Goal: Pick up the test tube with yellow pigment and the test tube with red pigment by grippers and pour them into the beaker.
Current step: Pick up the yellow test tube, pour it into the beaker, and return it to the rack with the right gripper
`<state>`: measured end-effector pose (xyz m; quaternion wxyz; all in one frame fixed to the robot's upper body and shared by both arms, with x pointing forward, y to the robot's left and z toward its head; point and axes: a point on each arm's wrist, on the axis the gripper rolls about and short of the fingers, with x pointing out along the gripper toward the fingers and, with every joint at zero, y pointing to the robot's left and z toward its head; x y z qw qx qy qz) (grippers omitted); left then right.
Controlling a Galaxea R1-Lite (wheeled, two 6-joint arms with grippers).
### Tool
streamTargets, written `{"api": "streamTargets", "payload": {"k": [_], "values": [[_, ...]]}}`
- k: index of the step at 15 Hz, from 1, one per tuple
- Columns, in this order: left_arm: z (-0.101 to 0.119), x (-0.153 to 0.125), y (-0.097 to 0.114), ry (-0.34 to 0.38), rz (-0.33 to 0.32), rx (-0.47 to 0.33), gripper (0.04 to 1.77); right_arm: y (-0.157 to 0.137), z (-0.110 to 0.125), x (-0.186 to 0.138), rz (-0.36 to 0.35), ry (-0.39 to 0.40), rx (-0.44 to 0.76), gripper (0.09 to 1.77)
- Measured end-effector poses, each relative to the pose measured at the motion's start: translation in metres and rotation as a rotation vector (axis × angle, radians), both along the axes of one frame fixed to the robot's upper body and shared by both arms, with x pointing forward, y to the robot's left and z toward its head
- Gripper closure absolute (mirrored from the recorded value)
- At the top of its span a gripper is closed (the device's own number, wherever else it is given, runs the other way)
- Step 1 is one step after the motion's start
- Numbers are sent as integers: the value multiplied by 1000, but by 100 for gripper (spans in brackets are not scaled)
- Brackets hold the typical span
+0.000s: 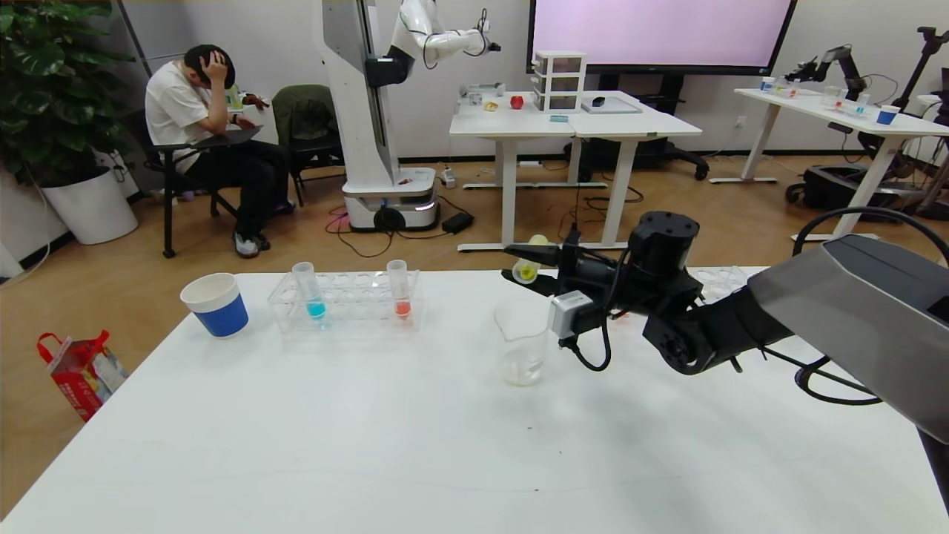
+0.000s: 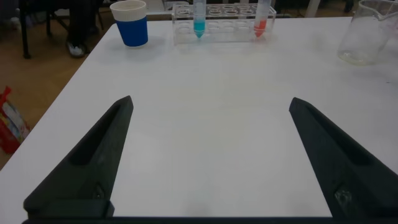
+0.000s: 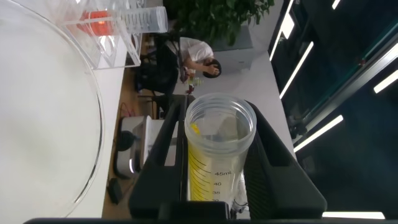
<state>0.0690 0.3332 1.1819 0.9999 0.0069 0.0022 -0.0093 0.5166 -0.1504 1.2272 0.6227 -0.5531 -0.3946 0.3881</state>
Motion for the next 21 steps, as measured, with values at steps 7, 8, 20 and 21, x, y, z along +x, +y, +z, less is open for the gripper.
{"api": "streamTargets", "payload": {"k": [7, 8, 20, 21], "values": [[0, 0, 0, 0, 0, 0, 6, 2, 0, 6, -2, -92, -26, 135], [0, 0, 0, 0, 0, 0, 6, 2, 0, 6, -3, -103, -32, 135], [0, 0, 0, 0, 0, 0, 6, 2, 0, 3, 21, -210, -108, 135], [0, 0, 0, 0, 0, 0, 6, 2, 0, 3, 22, -227, -119, 135]]}}
